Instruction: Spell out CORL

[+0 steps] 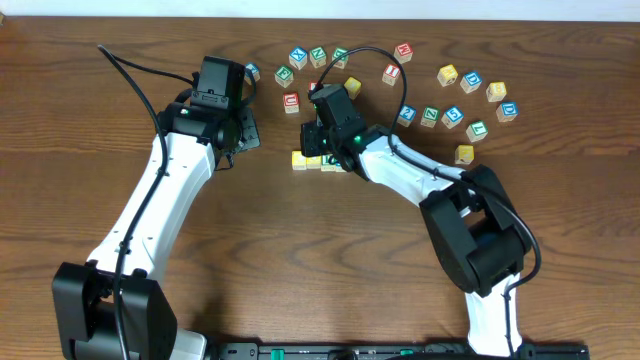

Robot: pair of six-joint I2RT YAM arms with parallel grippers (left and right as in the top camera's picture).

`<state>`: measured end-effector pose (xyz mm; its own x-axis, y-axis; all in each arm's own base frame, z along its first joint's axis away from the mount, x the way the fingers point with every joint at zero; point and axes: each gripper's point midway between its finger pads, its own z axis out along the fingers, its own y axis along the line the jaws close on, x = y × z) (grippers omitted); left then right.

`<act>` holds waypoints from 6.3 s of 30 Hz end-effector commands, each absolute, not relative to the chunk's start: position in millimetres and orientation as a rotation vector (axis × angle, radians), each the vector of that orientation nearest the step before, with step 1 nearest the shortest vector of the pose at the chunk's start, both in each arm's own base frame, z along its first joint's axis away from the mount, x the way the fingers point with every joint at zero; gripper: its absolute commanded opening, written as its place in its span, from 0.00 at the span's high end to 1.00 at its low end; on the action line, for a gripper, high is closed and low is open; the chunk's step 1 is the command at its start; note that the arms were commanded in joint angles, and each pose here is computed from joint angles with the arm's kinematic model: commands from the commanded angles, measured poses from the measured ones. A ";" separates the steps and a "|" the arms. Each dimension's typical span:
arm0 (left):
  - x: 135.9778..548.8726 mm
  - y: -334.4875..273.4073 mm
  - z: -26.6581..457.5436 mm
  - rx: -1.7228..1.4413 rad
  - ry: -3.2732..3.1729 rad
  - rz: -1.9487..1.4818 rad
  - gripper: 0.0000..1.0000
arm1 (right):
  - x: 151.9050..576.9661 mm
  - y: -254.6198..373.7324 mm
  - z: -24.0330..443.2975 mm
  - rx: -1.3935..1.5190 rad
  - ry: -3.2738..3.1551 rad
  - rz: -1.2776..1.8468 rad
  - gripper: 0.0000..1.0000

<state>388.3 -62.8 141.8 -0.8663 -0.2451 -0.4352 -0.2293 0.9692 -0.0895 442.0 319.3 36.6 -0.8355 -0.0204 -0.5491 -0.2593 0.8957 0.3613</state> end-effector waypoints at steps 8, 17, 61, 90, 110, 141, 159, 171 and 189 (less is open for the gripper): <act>386.6 -57.3 140.5 -0.366 2.660 -0.016 0.93 | 436.3 316.2 24.8 -0.131 2.560 0.572 0.99; 386.4 -57.3 140.4 -0.366 2.660 -0.016 0.93 | 429.1 316.3 20.9 -0.128 2.597 0.589 0.99; 387.3 -52.4 140.0 -0.367 2.653 0.023 0.93 | 440.1 322.3 35.1 -0.221 2.537 0.681 0.98; 389.1 -35.8 143.3 -0.388 2.617 0.149 0.92 | 423.6 341.5 34.6 -0.396 2.517 0.680 0.99; 384.9 -35.0 141.4 -0.387 2.635 0.158 0.93 | 415.9 341.2 30.8 -0.451 2.539 0.688 0.99; 400.7 -82.9 79.1 -0.343 2.788 -0.142 0.92 | 446.5 216.2 88.6 -0.002 2.668 0.576 0.98; 398.0 -117.2 9.9 -0.145 2.949 -0.358 0.93 | 410.0 202.3 25.2 0.117 2.922 0.503 0.99; 400.6 -128.3 4.7 -0.039 2.939 -0.440 0.93 | 389.8 212.8 6.9 0.088 2.958 0.499 0.99; 397.2 -147.8 5.6 0.125 2.920 -0.444 0.93 | 390.7 224.5 8.7 0.033 2.933 0.513 0.99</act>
